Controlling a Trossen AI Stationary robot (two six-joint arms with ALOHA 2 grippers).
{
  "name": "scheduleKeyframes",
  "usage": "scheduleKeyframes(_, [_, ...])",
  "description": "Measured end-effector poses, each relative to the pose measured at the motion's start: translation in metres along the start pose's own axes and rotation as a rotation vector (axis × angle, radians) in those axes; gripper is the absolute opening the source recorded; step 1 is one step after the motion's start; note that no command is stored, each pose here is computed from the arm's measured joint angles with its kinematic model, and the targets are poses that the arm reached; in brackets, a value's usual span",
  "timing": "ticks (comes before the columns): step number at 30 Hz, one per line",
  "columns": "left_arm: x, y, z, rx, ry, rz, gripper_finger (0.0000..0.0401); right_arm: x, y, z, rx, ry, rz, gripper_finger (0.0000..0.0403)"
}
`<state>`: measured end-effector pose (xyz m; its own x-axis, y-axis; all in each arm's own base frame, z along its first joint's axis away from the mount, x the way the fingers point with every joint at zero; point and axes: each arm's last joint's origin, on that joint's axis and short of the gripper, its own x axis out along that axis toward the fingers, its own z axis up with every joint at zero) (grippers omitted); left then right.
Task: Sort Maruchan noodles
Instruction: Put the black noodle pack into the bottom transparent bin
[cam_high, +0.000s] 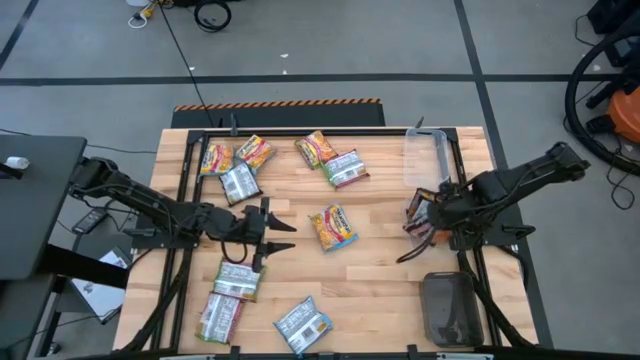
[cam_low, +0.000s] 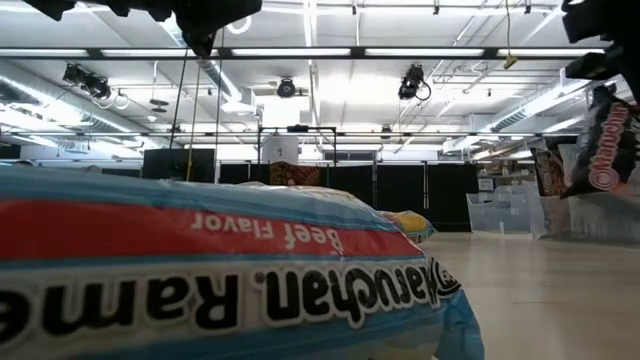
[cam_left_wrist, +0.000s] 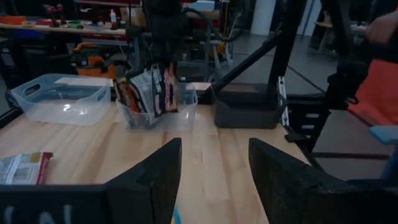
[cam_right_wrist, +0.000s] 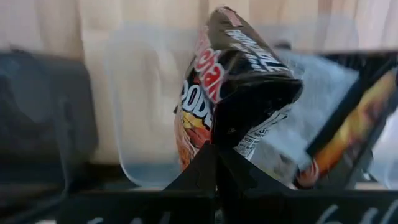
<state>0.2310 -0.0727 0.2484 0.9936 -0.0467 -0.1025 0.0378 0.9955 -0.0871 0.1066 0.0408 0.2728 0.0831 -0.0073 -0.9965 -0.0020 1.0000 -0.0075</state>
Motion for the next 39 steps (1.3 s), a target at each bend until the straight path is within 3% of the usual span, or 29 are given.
scheduleKeyframes(13, [0.000, 0.001, -0.007, -0.008, 0.072, 0.019, 0.0192, -0.001, 0.004, 0.011, -0.058, 0.144, -0.050, 0.0006])
scheduleKeyframes(23, [0.000, 0.009, -0.015, -0.009, 0.159, 0.062, 0.0192, 0.004, 0.009, 0.027, -0.064, 0.058, -0.070, 0.0015])
scheduleKeyframes(33, [-0.003, 0.027, -0.034, -0.117, 0.359, 0.167, 0.0192, 0.008, 0.013, 0.041, -0.059, -0.041, -0.111, 0.0073])
scheduleKeyframes(37, [-0.008, 0.038, -0.037, -0.167, 0.484, 0.253, 0.0192, -0.009, 0.012, 0.046, -0.046, -0.111, -0.139, 0.0095])
scheduleKeyframes(39, [-0.010, 0.047, -0.030, -0.191, 0.540, 0.347, 0.0192, -0.022, 0.012, 0.051, -0.033, -0.193, -0.163, 0.0103])
